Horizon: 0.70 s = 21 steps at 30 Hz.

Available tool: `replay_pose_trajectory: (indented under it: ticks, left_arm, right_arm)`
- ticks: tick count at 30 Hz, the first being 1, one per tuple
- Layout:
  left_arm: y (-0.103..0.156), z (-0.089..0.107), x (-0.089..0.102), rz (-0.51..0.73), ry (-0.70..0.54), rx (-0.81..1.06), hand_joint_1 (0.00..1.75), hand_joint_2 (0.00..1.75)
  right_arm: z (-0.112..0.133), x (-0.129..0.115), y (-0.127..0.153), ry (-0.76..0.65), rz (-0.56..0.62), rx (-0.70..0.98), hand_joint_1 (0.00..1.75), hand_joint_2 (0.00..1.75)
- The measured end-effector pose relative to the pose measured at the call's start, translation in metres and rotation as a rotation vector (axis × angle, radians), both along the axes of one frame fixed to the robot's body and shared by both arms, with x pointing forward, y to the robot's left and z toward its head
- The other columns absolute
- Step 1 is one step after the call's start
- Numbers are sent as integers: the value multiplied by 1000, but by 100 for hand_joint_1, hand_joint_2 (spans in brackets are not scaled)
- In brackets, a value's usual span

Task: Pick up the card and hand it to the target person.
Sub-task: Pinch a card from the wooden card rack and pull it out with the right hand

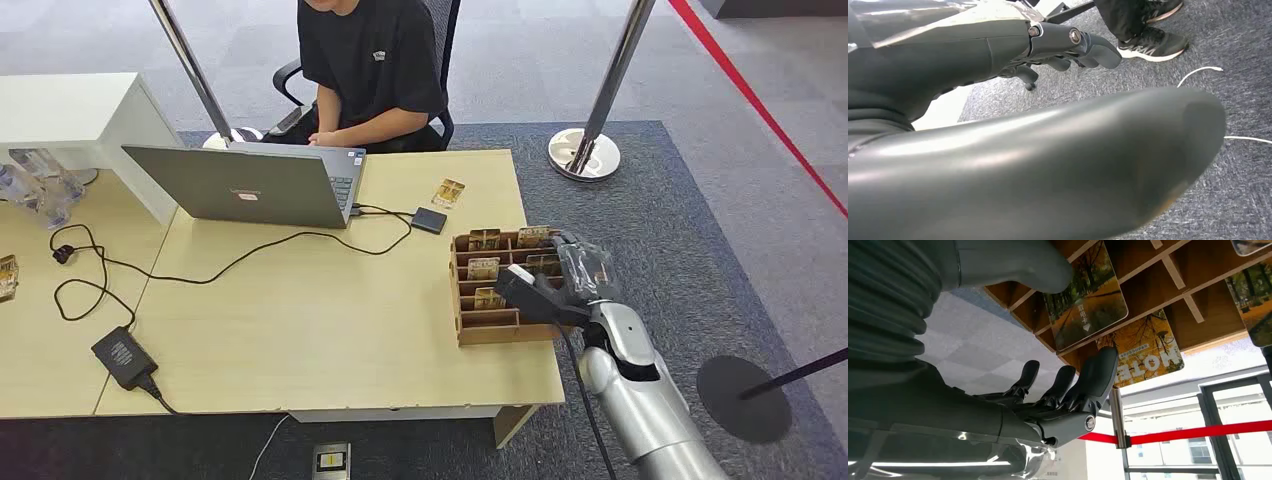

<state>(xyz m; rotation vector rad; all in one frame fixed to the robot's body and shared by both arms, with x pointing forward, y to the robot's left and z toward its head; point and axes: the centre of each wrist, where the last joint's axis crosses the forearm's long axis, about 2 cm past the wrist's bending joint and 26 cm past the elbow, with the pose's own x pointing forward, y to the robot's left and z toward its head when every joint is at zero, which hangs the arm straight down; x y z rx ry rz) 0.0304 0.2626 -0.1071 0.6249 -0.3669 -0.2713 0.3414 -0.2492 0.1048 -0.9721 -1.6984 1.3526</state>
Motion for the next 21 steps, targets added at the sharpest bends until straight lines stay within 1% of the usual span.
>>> replay_pose_trajectory:
  ticks: [3, 7, 15, 21]
  left_arm:
    - [0, 0, 0, 0, 1, 0, 0, 0]
    - [0, 0, 0, 2, 3, 1, 0, 0]
    - [0, 0, 0, 5, 5, 1, 0, 0]
    - [0, 0, 0, 10, 8, 1, 0, 0]
  right_arm:
    - [0, 0, 0, 2, -1, -1, 72, 175]
    - [0, 2, -1, 4, -5, -6, 79, 175]
    - [1, 5, 0, 5, -7, -13, 79, 175]
    - [3, 9, 2, 6, -9, -13, 75, 175]
